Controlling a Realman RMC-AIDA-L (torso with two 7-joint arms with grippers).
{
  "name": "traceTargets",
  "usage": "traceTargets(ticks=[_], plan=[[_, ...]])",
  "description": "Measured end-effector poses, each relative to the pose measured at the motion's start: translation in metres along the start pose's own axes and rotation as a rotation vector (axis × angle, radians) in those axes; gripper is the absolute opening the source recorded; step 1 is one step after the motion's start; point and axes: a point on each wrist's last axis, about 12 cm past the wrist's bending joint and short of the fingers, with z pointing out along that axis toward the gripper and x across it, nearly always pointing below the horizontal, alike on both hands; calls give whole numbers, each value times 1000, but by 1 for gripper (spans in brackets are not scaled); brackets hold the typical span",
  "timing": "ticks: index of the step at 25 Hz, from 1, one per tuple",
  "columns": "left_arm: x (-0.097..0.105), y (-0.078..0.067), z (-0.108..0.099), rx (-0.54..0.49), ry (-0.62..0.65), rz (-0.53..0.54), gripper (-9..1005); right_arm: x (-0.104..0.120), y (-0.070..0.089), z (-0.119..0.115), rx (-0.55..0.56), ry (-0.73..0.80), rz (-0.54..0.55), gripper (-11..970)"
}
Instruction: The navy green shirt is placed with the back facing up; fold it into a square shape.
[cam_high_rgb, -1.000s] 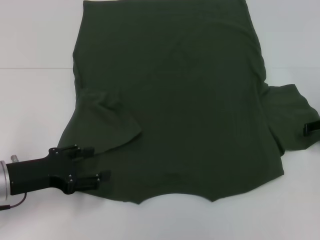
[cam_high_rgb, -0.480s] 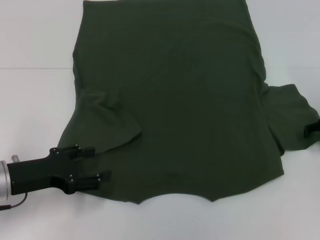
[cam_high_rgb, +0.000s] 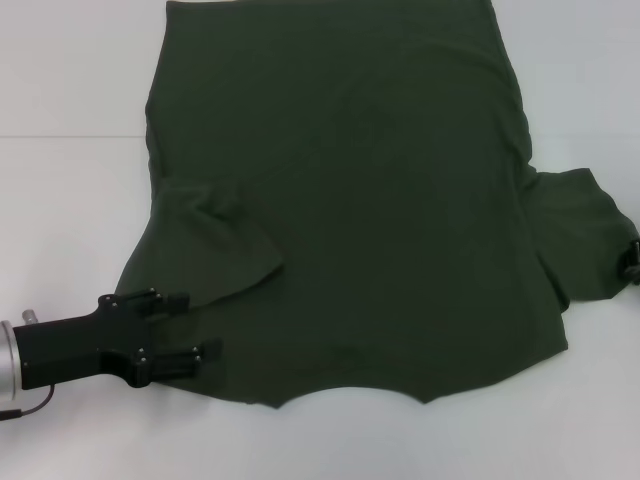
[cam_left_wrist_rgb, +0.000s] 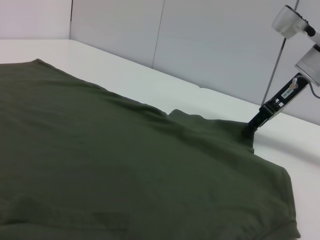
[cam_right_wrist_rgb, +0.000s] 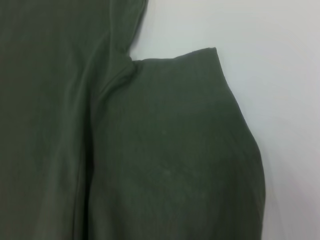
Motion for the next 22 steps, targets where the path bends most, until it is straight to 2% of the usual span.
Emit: traceTargets(ticks=[1, 11, 17, 22], plan=[[0, 0, 0, 0, 0, -1, 848, 0, 0, 0, 0, 0, 0, 464], [0, 0, 0, -1, -3, -1, 848, 0, 0, 0, 2, -3, -1, 26], [0, 0, 0, -2, -5, -3, 848, -1, -3, -2, 9, -15, -1, 23], [-1, 1, 0, -3, -5, -10, 848, -2, -11, -4, 23, -44, 18, 21]])
